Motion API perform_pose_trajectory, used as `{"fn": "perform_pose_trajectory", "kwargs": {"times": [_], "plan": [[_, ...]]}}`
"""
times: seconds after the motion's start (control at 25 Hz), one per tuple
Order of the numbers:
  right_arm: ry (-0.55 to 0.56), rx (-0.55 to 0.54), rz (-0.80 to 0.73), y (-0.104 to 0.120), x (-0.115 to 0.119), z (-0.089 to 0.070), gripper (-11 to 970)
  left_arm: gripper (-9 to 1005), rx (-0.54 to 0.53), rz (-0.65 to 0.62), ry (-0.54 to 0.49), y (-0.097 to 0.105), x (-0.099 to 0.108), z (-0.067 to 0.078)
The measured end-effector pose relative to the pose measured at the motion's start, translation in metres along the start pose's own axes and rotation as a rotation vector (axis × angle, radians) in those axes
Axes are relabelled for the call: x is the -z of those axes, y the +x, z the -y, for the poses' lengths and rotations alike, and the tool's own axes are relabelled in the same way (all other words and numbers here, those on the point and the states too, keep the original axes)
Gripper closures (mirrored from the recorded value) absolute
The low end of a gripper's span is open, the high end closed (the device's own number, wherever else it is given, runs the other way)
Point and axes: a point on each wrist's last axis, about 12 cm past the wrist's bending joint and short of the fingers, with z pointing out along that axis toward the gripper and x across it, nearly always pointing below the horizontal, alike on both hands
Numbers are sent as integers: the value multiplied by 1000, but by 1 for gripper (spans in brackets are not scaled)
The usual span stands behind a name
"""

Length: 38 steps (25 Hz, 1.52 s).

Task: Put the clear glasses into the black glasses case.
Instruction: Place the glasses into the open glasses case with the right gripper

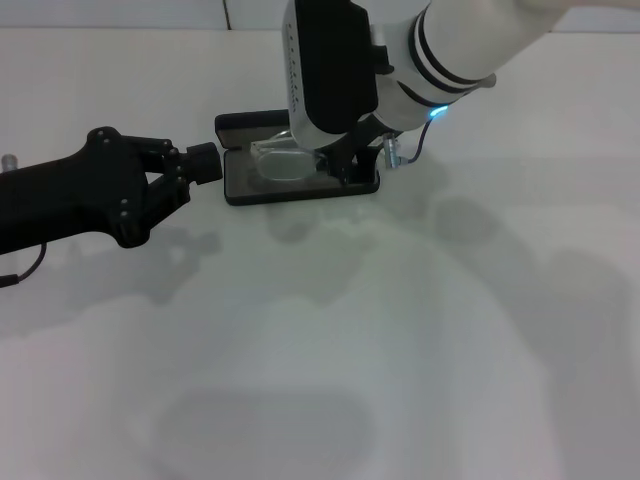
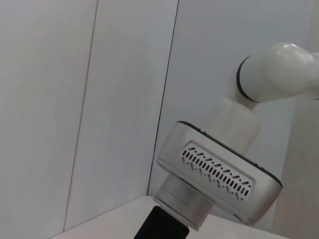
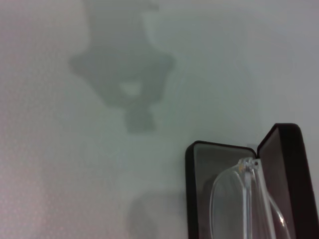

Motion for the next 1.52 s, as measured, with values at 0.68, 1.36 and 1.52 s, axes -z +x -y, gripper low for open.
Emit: {"fn": "perform_pose_trajectory", "kwargs": {"times": [0.68, 1.36, 1.52], "plan": [[5, 22, 12, -2, -7, -7, 888, 916, 11, 0, 0, 0, 0, 0], [15, 4, 13, 0, -8, -4, 859, 912, 14, -4, 4, 0, 0, 0], [31, 3, 37, -3, -7, -5, 845, 911, 13, -3, 3, 0, 0, 0]]}}
